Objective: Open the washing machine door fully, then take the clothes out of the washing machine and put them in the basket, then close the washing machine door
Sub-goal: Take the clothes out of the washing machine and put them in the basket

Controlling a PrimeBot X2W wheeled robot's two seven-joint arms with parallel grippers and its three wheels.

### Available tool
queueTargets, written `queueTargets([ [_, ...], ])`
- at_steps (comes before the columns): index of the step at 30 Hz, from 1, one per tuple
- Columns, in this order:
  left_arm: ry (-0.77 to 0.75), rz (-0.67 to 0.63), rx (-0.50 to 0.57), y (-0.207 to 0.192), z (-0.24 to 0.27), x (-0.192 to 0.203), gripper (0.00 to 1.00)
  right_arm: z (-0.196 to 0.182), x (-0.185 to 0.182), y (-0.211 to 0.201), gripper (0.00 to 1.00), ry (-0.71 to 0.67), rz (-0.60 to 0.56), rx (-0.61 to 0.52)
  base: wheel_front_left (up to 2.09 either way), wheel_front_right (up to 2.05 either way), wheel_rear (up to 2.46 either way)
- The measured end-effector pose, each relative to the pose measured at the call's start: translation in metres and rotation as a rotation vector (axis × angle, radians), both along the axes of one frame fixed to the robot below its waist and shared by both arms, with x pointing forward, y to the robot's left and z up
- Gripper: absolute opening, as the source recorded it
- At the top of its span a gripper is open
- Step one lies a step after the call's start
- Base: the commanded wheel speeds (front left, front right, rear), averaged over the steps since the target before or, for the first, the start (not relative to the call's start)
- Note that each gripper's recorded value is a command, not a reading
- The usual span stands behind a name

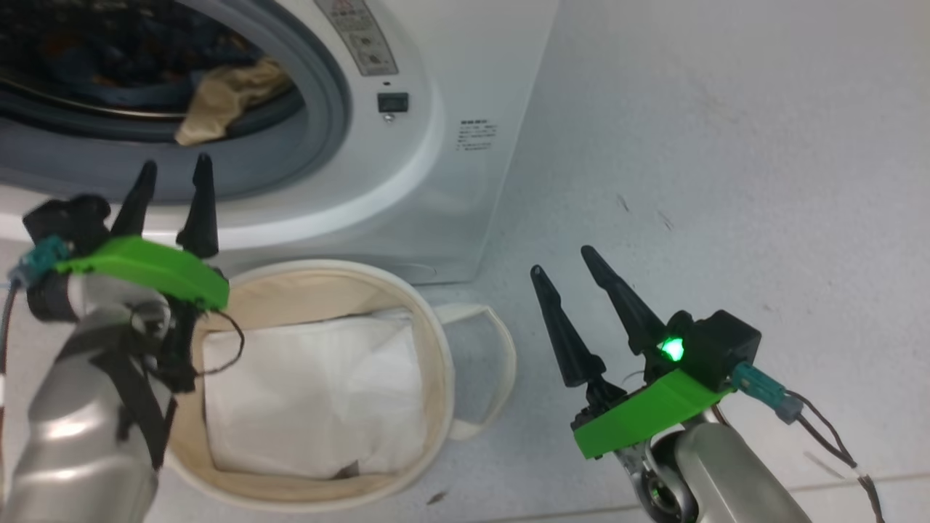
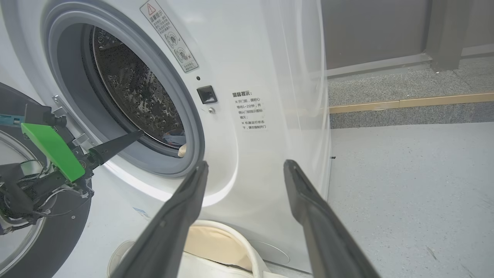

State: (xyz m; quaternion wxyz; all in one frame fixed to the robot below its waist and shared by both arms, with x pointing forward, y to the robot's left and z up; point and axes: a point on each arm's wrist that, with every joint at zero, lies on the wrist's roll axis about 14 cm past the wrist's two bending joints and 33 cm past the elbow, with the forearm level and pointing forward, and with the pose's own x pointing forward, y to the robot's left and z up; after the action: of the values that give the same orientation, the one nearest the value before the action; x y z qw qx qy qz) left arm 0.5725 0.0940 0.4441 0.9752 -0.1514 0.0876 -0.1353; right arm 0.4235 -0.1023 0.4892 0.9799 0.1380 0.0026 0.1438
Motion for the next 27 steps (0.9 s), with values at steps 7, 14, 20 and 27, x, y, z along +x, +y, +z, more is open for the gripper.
queueTargets([
  [7, 0.026, -0.032, 0.018, -0.009, -0.014, 0.035, 1.0, -0.014, 0.007, -0.011, 1.0, 0.021, -0.028, -0.023, 0.0, 0.0, 0.0],
  [14, 0.088, -0.067, 0.022, -0.021, -0.033, 0.062, 1.0, -0.026, 0.01, -0.02, 1.0, 0.042, -0.054, -0.038, 0.0, 0.0, 0.0],
  [20, 0.169, -0.083, 0.083, -0.017, -0.059, 0.085, 1.0, -0.037, 0.012, -0.03, 1.0, 0.06, -0.082, -0.053, 0.0, 0.0, 0.0],
  [27, 0.264, -0.102, 0.11, -0.021, -0.084, 0.1, 1.0, -0.044, 0.014, -0.045, 1.0, 0.075, -0.124, -0.073, 0.0, 0.0, 0.0],
])
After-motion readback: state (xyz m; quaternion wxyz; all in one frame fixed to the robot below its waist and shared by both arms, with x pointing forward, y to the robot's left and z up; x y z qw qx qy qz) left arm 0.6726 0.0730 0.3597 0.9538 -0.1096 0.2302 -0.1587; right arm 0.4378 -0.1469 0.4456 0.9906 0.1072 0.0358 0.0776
